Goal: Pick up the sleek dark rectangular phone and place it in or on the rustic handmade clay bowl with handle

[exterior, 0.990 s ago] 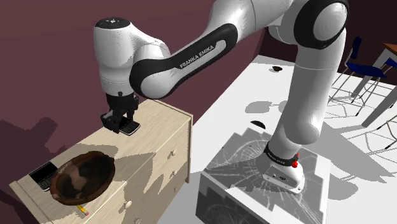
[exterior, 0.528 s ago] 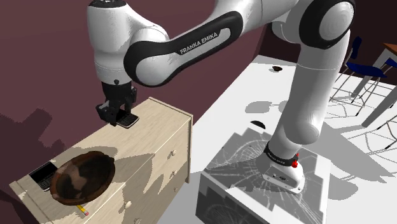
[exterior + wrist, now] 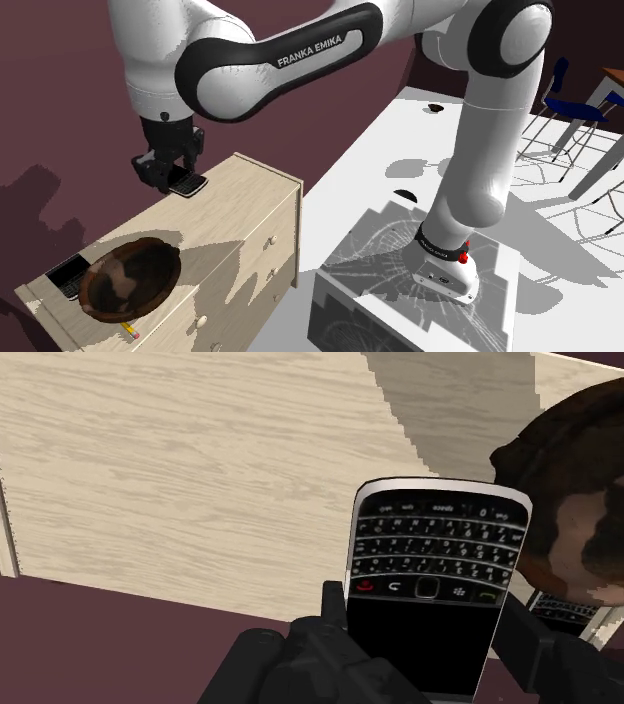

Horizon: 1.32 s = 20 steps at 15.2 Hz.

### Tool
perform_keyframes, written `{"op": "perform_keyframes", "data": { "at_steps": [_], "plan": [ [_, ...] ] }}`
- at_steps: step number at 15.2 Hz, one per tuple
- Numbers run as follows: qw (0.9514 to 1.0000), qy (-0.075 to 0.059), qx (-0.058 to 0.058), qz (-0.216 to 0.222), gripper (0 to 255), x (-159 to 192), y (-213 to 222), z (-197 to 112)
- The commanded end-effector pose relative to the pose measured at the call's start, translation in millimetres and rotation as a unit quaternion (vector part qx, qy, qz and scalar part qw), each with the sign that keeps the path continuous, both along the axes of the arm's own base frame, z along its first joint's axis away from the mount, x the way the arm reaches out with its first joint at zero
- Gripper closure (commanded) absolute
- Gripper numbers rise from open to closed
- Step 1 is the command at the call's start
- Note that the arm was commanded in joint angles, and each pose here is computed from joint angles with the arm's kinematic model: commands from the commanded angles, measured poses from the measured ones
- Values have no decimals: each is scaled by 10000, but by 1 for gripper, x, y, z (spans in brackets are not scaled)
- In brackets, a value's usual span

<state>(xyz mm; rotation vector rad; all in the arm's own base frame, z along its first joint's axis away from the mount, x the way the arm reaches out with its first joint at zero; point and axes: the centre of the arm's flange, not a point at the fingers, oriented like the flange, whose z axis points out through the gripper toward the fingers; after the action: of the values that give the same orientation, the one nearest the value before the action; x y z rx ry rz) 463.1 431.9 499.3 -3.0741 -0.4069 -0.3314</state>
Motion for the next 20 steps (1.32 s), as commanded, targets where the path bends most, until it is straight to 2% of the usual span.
{"op": "perform_keyframes", "data": {
  "at_steps": [1,9,20],
  "plan": [
    [10000,1,0,-7,255,-7,28,3],
    [10000,1,0,-7,255,-30,131,7],
    [10000,1,0,-7,255,-32,137,-46]
  ]
}}
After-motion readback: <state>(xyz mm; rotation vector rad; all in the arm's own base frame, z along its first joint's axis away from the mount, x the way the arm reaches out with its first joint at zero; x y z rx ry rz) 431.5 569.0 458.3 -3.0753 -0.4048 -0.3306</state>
